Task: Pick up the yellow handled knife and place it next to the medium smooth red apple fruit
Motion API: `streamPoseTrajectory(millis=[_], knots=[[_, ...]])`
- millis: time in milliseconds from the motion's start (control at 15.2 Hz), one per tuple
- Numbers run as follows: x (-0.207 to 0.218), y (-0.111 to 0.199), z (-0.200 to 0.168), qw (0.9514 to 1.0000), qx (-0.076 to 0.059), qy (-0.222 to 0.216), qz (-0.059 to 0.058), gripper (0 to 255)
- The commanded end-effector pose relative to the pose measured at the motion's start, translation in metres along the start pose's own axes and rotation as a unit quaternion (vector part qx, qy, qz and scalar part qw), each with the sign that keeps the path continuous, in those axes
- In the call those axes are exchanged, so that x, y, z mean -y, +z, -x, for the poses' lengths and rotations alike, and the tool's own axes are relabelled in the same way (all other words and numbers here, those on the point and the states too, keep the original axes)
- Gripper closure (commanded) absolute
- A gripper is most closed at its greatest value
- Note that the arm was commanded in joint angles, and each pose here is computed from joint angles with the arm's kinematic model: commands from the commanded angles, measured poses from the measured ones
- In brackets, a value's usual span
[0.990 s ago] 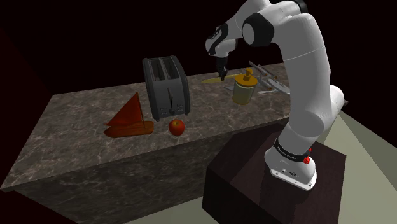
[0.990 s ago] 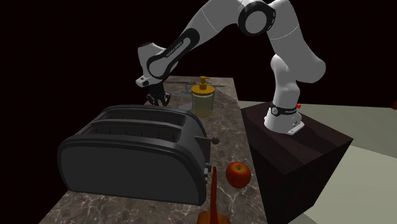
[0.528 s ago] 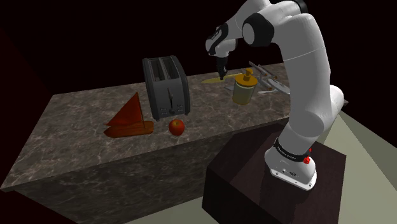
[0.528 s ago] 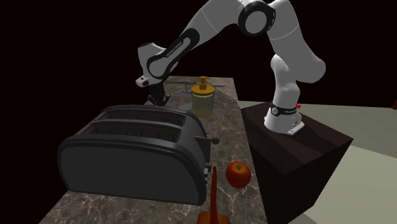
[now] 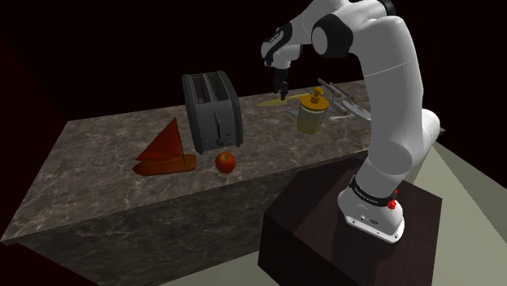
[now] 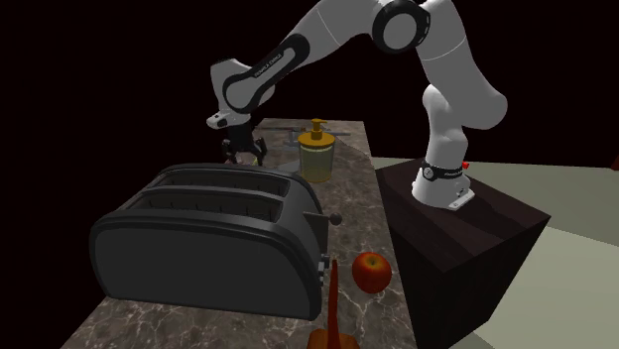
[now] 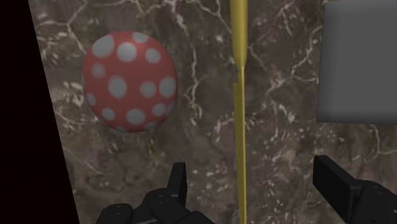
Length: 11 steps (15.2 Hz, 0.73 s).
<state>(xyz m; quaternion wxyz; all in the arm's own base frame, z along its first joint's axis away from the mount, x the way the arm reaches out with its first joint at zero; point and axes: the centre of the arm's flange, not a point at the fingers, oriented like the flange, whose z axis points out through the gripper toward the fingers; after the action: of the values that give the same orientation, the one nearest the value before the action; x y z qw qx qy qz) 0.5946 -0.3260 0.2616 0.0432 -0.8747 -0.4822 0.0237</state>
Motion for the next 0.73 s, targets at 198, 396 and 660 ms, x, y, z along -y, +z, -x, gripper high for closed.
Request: streamPoseTrajectory(millis=[198, 396, 660], knots=[[0.000, 0.024, -0.001, 1.0000, -0.003, 0.000, -0.001, 0], [0.000, 0.032, -0.001, 1.0000, -0.003, 0.000, -0.001, 0], [0.000, 0.032, -0.001, 1.0000, -0.003, 0.000, -0.001, 0]])
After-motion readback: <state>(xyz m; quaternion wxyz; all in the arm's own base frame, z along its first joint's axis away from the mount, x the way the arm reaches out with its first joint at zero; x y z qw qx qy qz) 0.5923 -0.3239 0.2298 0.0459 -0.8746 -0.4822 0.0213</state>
